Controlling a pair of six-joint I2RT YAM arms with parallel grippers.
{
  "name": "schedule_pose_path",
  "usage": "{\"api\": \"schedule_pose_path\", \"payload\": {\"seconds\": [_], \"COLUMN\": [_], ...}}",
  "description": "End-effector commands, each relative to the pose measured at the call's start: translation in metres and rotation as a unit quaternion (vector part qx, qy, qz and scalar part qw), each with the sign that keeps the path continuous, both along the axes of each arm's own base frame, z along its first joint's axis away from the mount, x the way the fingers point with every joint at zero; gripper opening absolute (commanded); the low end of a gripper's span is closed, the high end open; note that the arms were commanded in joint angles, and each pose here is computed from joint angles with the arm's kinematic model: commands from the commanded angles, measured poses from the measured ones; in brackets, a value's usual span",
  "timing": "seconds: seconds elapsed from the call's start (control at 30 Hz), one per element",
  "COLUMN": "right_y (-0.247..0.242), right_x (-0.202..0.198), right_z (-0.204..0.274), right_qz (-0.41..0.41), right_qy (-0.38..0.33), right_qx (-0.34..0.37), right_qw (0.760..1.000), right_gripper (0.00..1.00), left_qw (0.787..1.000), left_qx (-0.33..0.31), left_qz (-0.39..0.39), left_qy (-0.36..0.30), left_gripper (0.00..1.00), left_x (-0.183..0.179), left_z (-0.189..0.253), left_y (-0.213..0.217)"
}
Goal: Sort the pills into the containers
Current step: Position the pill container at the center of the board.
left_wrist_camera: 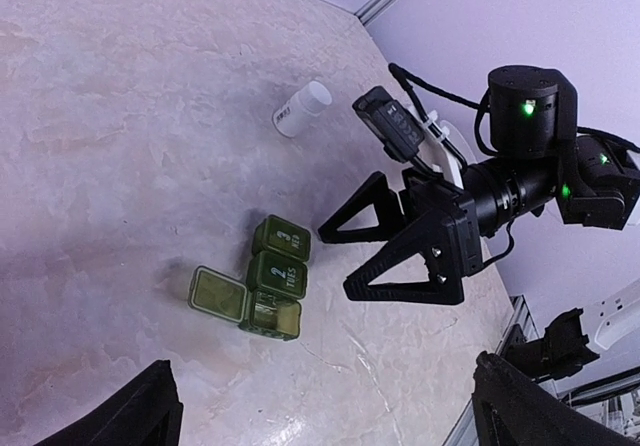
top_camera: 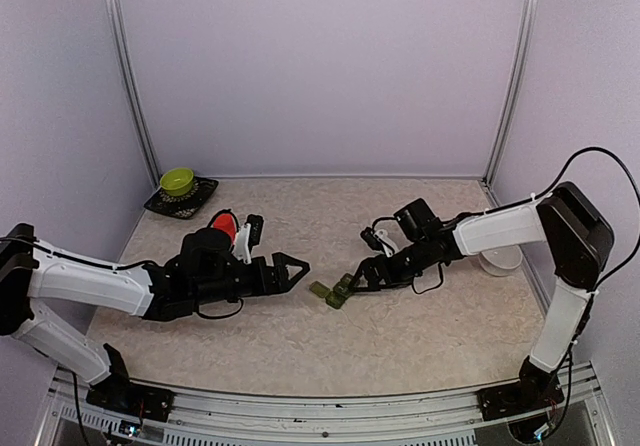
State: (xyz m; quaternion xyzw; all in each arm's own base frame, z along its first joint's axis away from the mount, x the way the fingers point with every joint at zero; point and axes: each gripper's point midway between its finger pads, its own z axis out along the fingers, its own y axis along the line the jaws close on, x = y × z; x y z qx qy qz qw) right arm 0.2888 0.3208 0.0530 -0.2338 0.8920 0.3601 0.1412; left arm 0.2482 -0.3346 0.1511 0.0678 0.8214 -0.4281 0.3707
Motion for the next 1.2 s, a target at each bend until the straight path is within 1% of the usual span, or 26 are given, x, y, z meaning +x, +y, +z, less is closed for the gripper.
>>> {"api": "schedule_pose_path", "payload": {"seconds": [0.0,0.23,0.4,0.67,0.8,0.97,1.13,1.17], "right_y": [0.011,0.039,0.055,0.072,0.072,0.064,0.035,0.026], "right_x": [-0.022,-0.026,-0.021,-0.026,-0.030,-0.031,-0.017,-0.012], "right_z": [0.001,-0.004,-0.007,-0.006,-0.005,0.000,0.022,0.027], "right_qz": [0.039,0.078,0.089,0.109,0.111,0.107,0.080,0.070], "right_qy": [0.009,0.012,0.015,0.016,0.016,0.005,-0.034,-0.047], "right_qx": [0.015,0.028,0.032,0.036,0.037,0.026,0.029,0.028], "right_qw": [0.999,0.997,0.995,0.993,0.993,0.994,0.996,0.996], "right_gripper": [1.00,1.00,1.00,1.00,1.00,1.00,1.00,1.00], "left_qw": [1.000,0.999,0.999,0.999,0.999,0.998,0.996,0.994], "left_qx": [0.009,0.016,0.017,0.015,0.016,0.036,0.061,0.075], "left_qz": [0.010,0.018,0.021,0.024,0.023,0.020,0.028,0.037], "left_qy": [-0.028,-0.031,-0.029,-0.031,-0.033,-0.038,-0.063,-0.068], "left_gripper": [0.99,0.99,0.99,0.99,0.99,0.99,0.99,0.99], "left_x": [0.005,0.006,0.003,0.004,0.005,0.009,0.020,0.025], "left_z": [0.016,0.017,0.014,0.015,0.016,0.018,0.036,0.039], "left_y": [0.003,0.007,0.012,0.015,0.014,0.012,0.010,0.010]}}
